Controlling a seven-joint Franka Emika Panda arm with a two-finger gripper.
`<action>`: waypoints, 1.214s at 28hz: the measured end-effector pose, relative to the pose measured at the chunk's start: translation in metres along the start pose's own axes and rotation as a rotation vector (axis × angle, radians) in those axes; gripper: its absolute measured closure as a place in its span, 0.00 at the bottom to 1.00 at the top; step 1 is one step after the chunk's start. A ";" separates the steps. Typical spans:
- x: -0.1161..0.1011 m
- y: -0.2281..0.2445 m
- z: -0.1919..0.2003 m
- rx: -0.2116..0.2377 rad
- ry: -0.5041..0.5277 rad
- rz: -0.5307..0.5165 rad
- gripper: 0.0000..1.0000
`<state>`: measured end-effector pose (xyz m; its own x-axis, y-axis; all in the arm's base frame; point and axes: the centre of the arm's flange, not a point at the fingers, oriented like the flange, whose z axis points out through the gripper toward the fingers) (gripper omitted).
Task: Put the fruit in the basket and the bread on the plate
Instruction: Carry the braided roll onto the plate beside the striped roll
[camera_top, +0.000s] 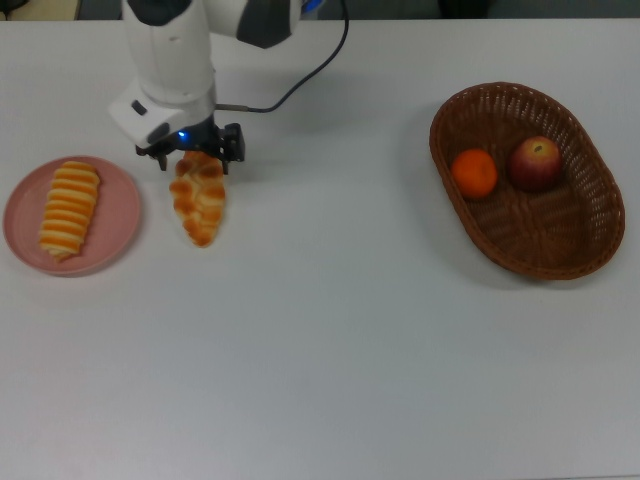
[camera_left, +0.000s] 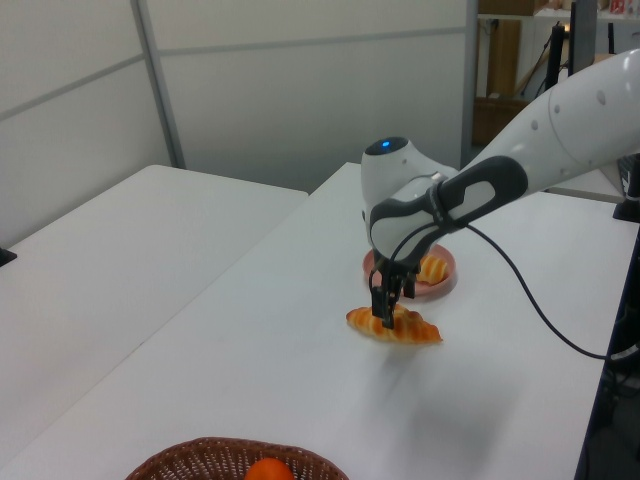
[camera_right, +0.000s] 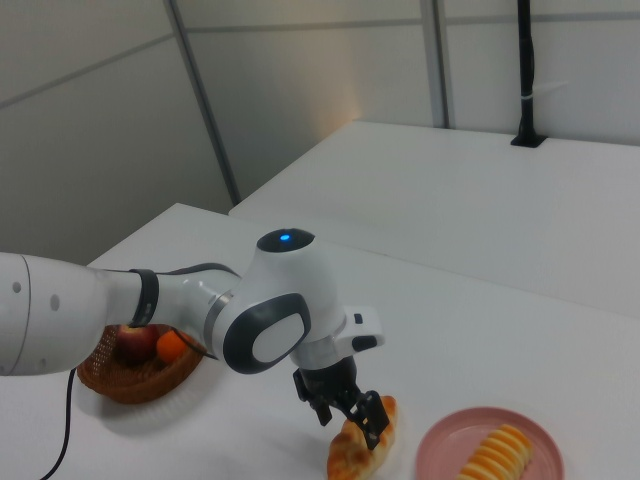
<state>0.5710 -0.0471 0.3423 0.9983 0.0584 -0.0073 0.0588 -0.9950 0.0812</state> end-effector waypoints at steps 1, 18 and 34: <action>0.001 -0.004 0.003 -0.003 0.003 0.003 0.00; 0.021 -0.036 0.060 -0.096 0.063 0.052 0.18; 0.065 0.046 -0.055 -0.022 0.145 0.265 0.74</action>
<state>0.6388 -0.0844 0.4001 0.9686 -0.1908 0.1594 -0.2057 -0.9751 0.0828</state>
